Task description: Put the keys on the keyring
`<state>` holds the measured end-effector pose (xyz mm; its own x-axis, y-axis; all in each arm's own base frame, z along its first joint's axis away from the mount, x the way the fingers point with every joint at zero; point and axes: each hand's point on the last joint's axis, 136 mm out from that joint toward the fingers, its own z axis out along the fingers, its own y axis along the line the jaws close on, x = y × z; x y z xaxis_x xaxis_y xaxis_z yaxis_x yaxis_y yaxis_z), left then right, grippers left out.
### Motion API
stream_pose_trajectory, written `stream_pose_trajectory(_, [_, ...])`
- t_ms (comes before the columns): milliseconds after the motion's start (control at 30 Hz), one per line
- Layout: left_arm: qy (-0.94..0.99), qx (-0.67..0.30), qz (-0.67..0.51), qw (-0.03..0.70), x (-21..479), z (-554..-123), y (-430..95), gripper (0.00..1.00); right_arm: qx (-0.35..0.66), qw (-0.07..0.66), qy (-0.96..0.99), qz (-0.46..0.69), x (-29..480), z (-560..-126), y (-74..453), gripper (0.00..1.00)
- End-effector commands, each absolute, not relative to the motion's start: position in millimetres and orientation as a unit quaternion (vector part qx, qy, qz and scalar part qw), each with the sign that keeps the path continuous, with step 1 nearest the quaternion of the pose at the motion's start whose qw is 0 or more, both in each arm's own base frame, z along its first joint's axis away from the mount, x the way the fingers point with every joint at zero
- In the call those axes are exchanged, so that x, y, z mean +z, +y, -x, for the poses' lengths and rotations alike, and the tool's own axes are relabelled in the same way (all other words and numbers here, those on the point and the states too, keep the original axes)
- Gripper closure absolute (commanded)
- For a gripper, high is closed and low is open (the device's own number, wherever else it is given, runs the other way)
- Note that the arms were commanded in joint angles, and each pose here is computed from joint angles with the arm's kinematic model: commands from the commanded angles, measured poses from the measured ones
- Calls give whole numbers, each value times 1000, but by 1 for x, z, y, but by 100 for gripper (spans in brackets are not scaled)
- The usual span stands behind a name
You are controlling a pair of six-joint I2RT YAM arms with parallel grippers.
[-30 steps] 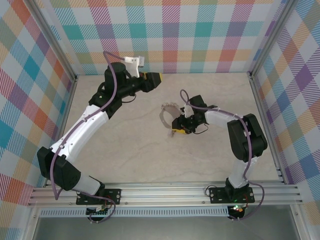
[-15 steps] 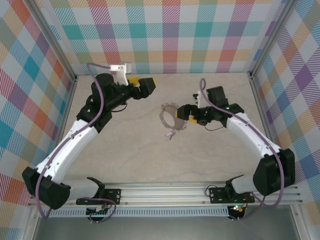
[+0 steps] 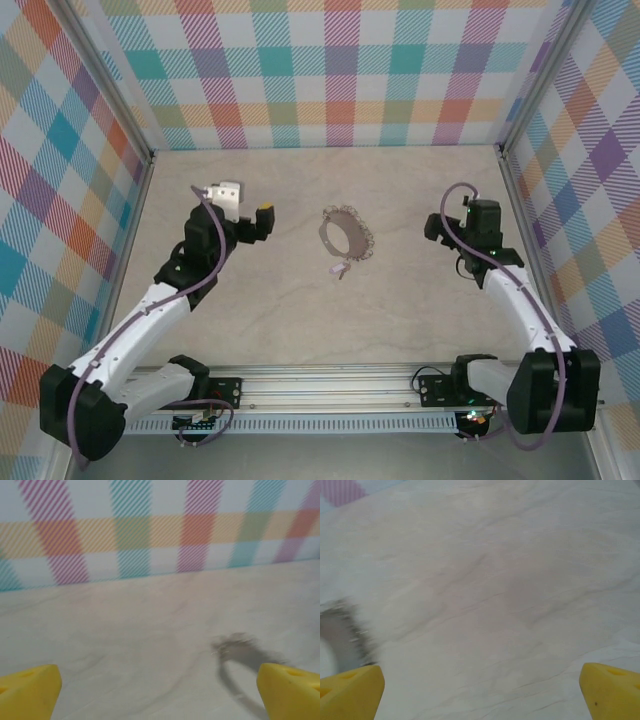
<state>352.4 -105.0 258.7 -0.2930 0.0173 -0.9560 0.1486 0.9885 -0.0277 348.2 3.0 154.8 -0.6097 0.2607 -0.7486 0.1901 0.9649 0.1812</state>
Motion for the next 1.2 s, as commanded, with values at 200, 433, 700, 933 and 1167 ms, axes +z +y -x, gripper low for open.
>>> stream_pose_trajectory(200, [795, 0, 33, 606, 198, -379, -30, 0, 2, 546, 832, -96, 124, -378, -13, 0])
stream_pose_trajectory(433, [813, 26, 42, 580, 139, -377, -16, 0, 20, 576, 817, -37, 116, -384, 3, 0])
stream_pose_trajectory(700, [824, 11, 6, 566, 88, -391, -25, 0, 50, 561, 827, 5, 90, -398, 19, 0])
stream_pose_trajectory(933, [842, -23, 25, 538, 77, -400, -15, 0, 50, 559, 828, 5, 91, -399, 18, 0])
stream_pose_trajectory(1167, [842, -24, 25, 539, 77, -400, -15, 0, 52, 560, 827, 8, 92, -398, 19, 0])
